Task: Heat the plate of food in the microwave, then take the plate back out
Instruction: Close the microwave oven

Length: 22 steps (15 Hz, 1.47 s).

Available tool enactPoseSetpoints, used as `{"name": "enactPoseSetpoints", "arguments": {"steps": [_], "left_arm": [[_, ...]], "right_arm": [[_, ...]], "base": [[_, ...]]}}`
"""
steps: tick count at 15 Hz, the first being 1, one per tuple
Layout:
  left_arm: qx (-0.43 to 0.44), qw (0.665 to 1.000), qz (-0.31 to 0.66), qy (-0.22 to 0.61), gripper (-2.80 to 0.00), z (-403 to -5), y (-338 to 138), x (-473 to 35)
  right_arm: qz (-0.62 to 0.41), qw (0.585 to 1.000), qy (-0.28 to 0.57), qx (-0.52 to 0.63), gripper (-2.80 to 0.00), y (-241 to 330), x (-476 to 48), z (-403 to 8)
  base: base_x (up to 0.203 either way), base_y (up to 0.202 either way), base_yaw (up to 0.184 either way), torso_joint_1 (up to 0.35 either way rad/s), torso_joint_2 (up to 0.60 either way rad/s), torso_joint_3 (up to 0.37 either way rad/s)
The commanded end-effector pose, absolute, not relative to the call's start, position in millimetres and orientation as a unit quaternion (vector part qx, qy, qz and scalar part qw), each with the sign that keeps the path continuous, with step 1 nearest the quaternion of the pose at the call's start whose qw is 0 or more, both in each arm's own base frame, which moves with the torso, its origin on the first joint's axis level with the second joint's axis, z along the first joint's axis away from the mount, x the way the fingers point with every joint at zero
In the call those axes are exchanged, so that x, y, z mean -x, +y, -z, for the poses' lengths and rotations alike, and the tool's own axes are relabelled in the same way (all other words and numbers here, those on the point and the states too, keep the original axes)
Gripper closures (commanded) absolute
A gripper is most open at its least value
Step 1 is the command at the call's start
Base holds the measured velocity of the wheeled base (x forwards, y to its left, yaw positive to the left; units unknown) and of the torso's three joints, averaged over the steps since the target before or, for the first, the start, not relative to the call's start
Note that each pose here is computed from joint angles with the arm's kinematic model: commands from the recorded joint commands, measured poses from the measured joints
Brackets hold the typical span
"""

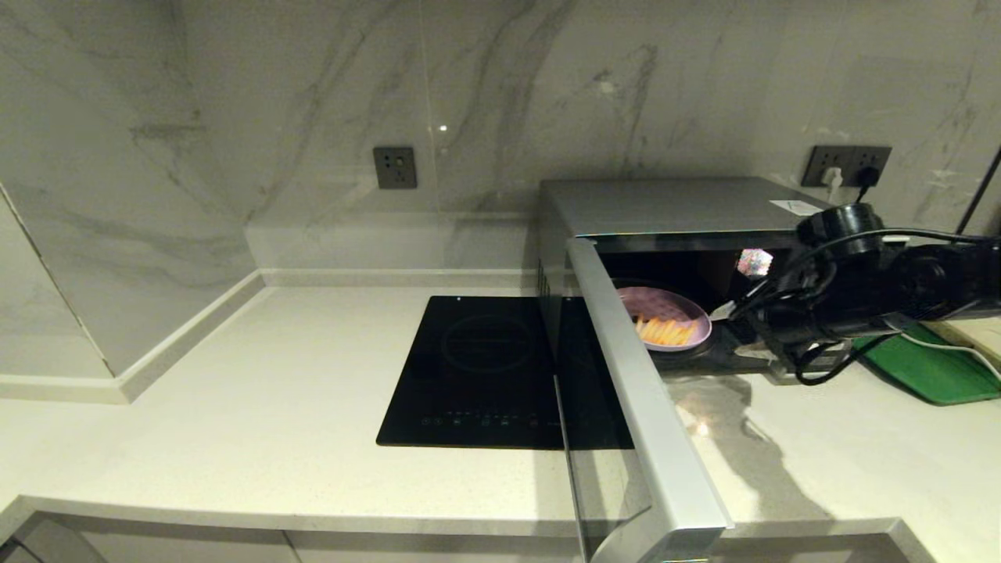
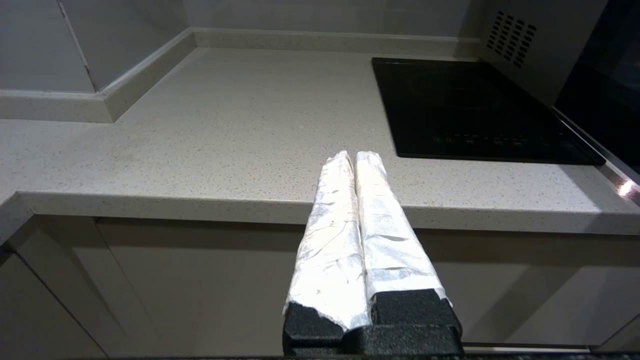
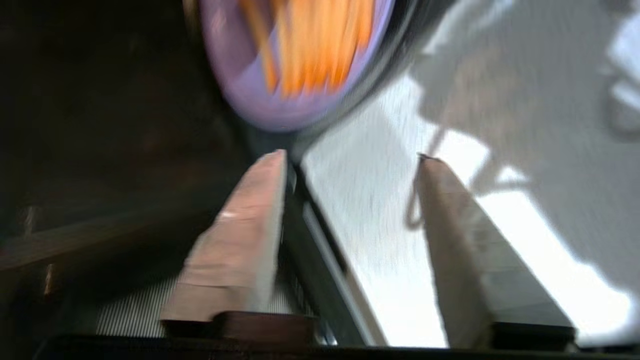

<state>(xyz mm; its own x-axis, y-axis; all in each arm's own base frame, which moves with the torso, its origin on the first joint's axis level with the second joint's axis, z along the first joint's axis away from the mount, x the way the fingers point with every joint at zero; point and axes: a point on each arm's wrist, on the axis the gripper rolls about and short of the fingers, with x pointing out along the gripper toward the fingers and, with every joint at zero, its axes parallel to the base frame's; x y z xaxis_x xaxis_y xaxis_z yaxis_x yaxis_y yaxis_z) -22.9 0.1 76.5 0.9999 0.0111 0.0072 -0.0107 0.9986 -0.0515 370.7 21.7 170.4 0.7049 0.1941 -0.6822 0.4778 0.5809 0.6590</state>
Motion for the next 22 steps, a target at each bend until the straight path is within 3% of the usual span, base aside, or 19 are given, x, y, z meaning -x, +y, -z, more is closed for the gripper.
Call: {"name": "enactPoseSetpoints", "arguments": {"steps": [1, 4, 7, 11, 14, 22], "left_arm": [[0.026, 1.000, -0.006, -0.004, 0.00, -76.5, 0.1, 22.9], [0.026, 1.000, -0.006, -0.005, 0.00, -76.5, 0.1, 23.0], [0.026, 1.000, -0.006, -0.004, 0.00, -76.5, 0.1, 22.9], [0.026, 1.000, -0.006, -0.005, 0.00, -76.5, 0.1, 23.0], [0.026, 1.000, -0.006, -0.004, 0.00, -76.5, 0.1, 22.9], [0.026, 1.000, -0.006, -0.004, 0.00, -76.5, 0.1, 22.9]], "right_arm": [[0.049, 0.828, 0.334, -0.449, 0.00, 19.8, -306.3, -220.7], [0.007, 0.842, 0.331, -0.426, 0.00, 17.5, -228.7, -248.2], [-0.035, 0.847, 0.395, -0.354, 0.00, 22.3, -154.5, -258.5], [-0.127, 0.851, 0.446, -0.247, 0.00, 35.0, -103.3, -302.6], [-0.182, 0.854, 0.455, -0.176, 0.00, 50.7, -100.0, -331.4], [-0.272, 0.840, 0.468, -0.036, 0.00, 144.5, -133.9, -344.7]], "base": [[0.000, 0.000, 0.000, 0.000, 0.00, 0.000], [0.000, 0.000, 0.000, 0.000, 0.00, 0.000], [0.000, 0.000, 0.000, 0.000, 0.00, 0.000], [0.000, 0.000, 0.000, 0.000, 0.00, 0.000], [0.000, 0.000, 0.000, 0.000, 0.00, 0.000], [0.000, 0.000, 0.000, 0.000, 0.00, 0.000]]}}
